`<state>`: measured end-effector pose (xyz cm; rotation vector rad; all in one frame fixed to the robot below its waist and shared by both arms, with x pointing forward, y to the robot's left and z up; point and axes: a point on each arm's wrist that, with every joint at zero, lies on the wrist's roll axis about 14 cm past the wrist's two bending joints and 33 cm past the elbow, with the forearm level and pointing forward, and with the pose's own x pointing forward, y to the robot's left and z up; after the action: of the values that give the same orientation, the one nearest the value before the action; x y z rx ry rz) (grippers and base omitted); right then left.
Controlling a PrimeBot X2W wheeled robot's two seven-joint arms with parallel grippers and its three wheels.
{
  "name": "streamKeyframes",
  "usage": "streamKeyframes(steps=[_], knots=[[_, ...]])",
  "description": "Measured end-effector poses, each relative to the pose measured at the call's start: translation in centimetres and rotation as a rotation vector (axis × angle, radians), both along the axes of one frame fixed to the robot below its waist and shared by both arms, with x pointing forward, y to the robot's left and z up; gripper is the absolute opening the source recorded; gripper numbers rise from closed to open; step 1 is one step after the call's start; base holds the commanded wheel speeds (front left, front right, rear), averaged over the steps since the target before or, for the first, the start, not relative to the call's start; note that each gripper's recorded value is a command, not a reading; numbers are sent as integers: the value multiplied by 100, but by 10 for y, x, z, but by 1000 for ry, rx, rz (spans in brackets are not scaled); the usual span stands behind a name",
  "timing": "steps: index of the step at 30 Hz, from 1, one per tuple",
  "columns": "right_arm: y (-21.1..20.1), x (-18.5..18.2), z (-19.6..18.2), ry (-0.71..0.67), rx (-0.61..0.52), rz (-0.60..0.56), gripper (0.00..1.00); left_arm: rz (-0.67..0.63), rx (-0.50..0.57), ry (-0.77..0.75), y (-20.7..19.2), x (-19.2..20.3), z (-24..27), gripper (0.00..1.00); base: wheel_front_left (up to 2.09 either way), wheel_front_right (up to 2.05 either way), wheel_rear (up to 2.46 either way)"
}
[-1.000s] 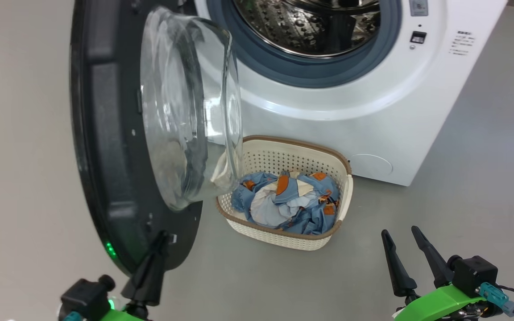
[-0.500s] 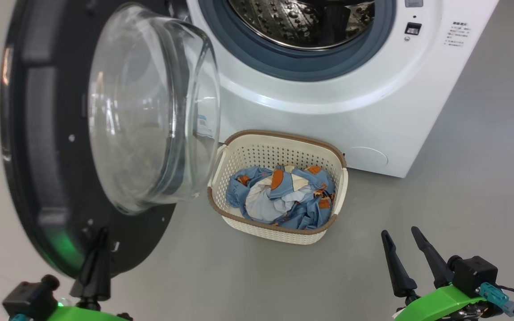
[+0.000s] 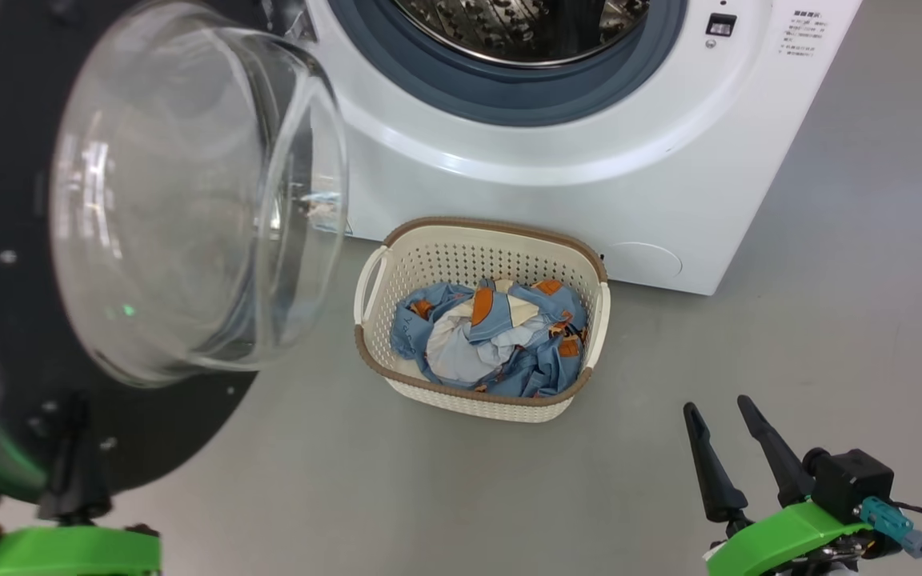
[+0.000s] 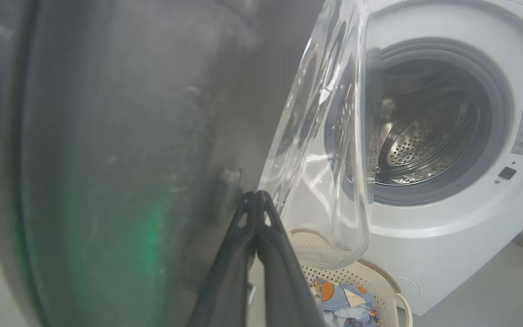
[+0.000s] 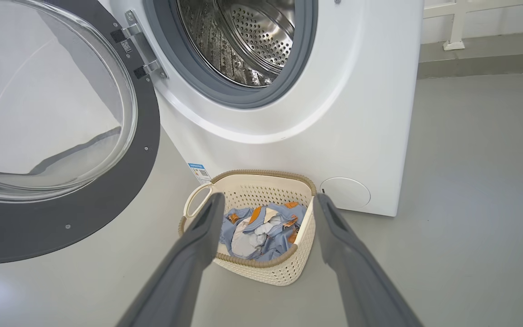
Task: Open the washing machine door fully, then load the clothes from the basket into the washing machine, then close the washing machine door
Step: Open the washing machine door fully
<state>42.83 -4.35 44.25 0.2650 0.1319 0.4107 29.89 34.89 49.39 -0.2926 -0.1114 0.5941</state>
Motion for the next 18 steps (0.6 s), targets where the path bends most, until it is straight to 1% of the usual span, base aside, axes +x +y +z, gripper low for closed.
streamKeyframes(steps=[3, 4, 12, 18], knots=[[-1, 1, -2, 5, 1, -3, 100, 59, -7, -3, 17, -4, 0, 0, 0, 0, 0], [-2, 1, -4, 10, 1, -6, 100, 96, -8, -7, 28, -5, 1, 0, 0, 0, 0], [-6, 6, -7, 14, 1, -20, 100, 192, -24, -23, 56, -7, 2, 0, 0, 0, 0], [-9, 6, -12, 27, -2, -26, 100, 237, -26, -42, 73, -4, 6, 0, 0, 0, 0]])
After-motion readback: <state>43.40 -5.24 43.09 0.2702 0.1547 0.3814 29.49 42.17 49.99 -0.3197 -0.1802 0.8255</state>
